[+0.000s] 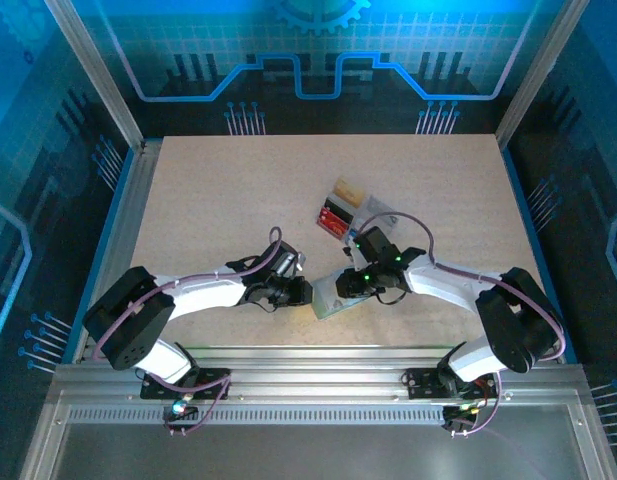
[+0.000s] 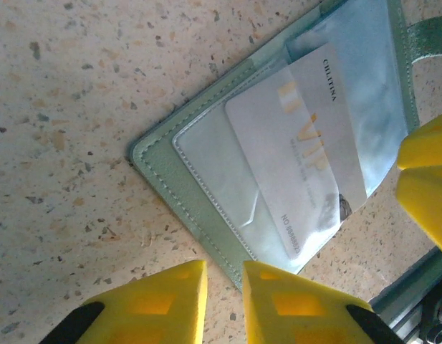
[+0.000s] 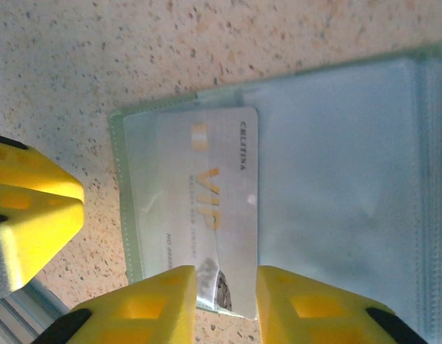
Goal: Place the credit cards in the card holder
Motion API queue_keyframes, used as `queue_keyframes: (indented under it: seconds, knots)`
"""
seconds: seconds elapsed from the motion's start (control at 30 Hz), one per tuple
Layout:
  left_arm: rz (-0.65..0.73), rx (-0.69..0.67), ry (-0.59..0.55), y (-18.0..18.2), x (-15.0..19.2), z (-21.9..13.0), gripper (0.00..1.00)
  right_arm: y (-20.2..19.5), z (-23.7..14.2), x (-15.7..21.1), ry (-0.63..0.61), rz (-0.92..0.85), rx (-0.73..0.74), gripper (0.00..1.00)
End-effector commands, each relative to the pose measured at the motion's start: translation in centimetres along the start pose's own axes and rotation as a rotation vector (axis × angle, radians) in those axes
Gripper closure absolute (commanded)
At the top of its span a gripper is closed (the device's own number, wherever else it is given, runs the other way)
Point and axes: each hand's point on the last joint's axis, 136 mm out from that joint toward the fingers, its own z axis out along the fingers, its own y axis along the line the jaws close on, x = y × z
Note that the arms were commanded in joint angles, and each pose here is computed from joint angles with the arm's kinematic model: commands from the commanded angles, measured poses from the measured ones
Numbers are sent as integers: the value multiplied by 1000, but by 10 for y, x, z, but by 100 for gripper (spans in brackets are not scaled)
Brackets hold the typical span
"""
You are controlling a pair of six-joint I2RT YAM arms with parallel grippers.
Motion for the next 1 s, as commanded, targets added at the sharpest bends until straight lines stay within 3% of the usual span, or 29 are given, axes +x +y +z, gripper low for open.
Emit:
queue_keyframes:
  seconds: [0.0,0.4,0.7,0.97]
  knots:
    - [-6,-6,15,-1,-2,1,82,3,0,-4,14,-28,22,74]
    - [-8,-53,38,12,0,14,82,-1,21,-10,56,-18,48,79]
    - [-14,-71,51,20,1,23,82,10,30,-4,82,-35,25,93]
    - [-17,-75,56,22,2,26,82,25,37,-8,85,-67,8,96]
